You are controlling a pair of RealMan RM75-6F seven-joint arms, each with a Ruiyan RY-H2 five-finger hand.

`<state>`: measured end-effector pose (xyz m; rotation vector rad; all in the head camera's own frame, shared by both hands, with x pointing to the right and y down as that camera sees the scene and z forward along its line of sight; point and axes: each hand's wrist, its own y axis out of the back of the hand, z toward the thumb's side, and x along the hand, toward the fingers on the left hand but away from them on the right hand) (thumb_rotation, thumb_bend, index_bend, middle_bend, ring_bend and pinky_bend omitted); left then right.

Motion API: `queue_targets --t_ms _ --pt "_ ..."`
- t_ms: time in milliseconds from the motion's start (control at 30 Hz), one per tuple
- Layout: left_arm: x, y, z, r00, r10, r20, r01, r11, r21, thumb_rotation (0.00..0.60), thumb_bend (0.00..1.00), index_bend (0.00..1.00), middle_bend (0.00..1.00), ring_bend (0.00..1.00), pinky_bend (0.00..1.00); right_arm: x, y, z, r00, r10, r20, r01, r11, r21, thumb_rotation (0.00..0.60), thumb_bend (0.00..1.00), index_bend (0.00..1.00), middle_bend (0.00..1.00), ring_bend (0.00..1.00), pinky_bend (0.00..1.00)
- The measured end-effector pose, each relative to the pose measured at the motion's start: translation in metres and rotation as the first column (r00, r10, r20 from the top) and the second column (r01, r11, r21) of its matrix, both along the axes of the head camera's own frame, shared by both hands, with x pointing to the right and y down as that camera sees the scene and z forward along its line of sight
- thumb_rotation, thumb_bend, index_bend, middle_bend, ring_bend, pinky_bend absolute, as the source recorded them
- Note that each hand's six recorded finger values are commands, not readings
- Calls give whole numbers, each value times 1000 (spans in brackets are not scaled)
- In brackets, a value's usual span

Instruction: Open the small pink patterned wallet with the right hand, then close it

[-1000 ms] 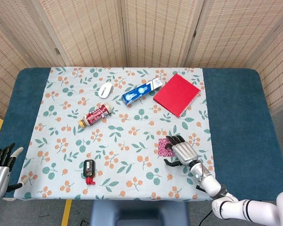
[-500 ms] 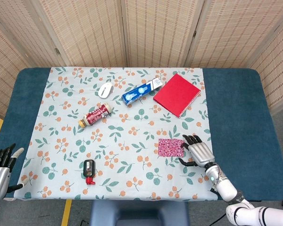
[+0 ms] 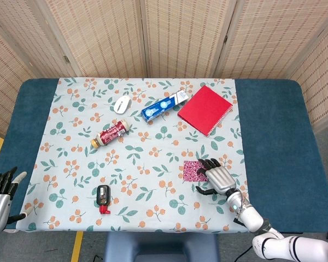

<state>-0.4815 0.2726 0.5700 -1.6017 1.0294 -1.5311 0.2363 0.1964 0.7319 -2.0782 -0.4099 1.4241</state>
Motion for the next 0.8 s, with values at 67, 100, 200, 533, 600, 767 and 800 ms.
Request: queue_targets --t_ms 67,100,200,533,600,767,800 --pt "-1 0 0 1000 -1 1 1 1000 -2 600 209 145 0 59 0 -1 -1 0 1000 1 2 -1 1000 2 227 407 262 63 0 0" --pt "-1 0 1 1000 -1 1 1 1000 -3 600 209 145 0 60 0 -1 -1 1 1000 2 2 -2 1000 2 228 407 262 63 0 0" --pt "0 0 1 1000 2 1 -2 1000 -4 600 208 145 0 60 0 -1 -2 4 1000 5 -6 -5 1000 -1 229 407 262 63 0 0" --pt "-1 1 3 1000 -1 0 1 1000 -8 600 209 145 0 60 0 10 1 5 1000 18 -25 -18 1000 -4 229 407 262 67 0 0" --pt "0 1 3 1000 1 -1 -1 1000 -7 600 209 145 0 60 0 16 2 3 999 24 -33 -24 1000 -3 229 407 262 67 0 0" --pt "2 0 4 1000 7 -5 -7 1000 -5 600 209 145 0 60 0 32 5 -1 998 44 -53 -44 999 3 225 407 262 69 0 0" --pt "2 0 4 1000 8 -5 -8 1000 -5 600 209 145 0 60 0 35 6 -2 997 48 -57 -47 999 3 225 408 262 69 0 0"
